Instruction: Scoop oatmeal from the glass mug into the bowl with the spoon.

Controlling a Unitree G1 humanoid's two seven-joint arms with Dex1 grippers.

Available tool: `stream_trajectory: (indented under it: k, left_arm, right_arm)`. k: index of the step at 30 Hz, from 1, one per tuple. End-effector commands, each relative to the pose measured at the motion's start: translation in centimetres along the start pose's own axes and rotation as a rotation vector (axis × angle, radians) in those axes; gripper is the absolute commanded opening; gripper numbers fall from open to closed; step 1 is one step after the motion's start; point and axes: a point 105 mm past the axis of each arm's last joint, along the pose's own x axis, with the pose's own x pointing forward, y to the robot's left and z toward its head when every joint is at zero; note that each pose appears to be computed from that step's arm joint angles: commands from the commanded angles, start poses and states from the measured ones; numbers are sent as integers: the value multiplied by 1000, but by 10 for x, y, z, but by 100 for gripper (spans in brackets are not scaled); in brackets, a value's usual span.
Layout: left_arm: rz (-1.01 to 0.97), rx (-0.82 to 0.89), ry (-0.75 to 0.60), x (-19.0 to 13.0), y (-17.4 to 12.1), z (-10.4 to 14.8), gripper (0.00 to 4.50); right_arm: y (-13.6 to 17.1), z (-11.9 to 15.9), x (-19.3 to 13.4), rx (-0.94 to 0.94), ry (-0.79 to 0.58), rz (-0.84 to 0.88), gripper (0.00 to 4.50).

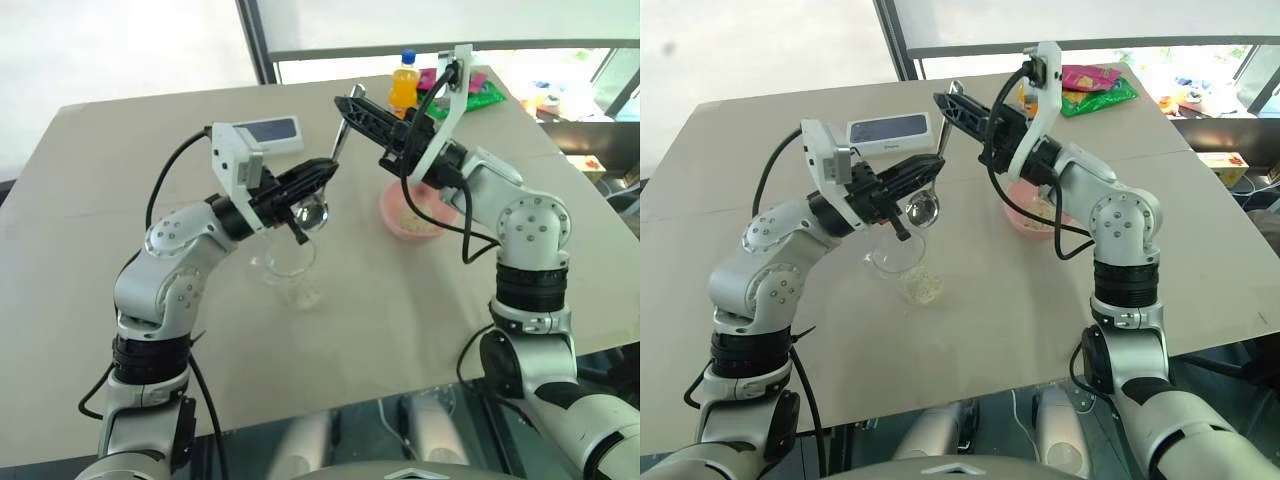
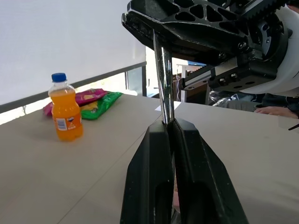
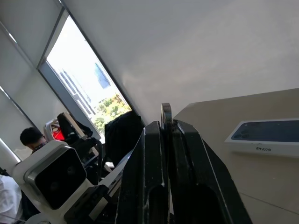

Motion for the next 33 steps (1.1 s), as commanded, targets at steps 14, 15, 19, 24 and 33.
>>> stream_trajectory:
  k: [14, 15, 19, 24, 33]
  left_arm:
    - [49, 92, -13, -5, 12, 13, 0]
    - [55, 96, -11, -6, 13, 13, 0]
    - [75, 115, -13, -7, 17, 14, 0]
    - [98, 133, -14, -9, 24, 17, 0]
    - [127, 150, -26, -12, 33, 25, 0]
  right_arm:
    - [-7, 16, -6, -45, -36, -50, 2]
    - [-8, 17, -7, -46, -37, -55, 2]
    - [-10, 17, -10, -50, -35, -66, 2]
    - [-14, 15, -16, -53, -23, -83, 2]
    - [-17, 15, -27, -59, -10, -99, 2]
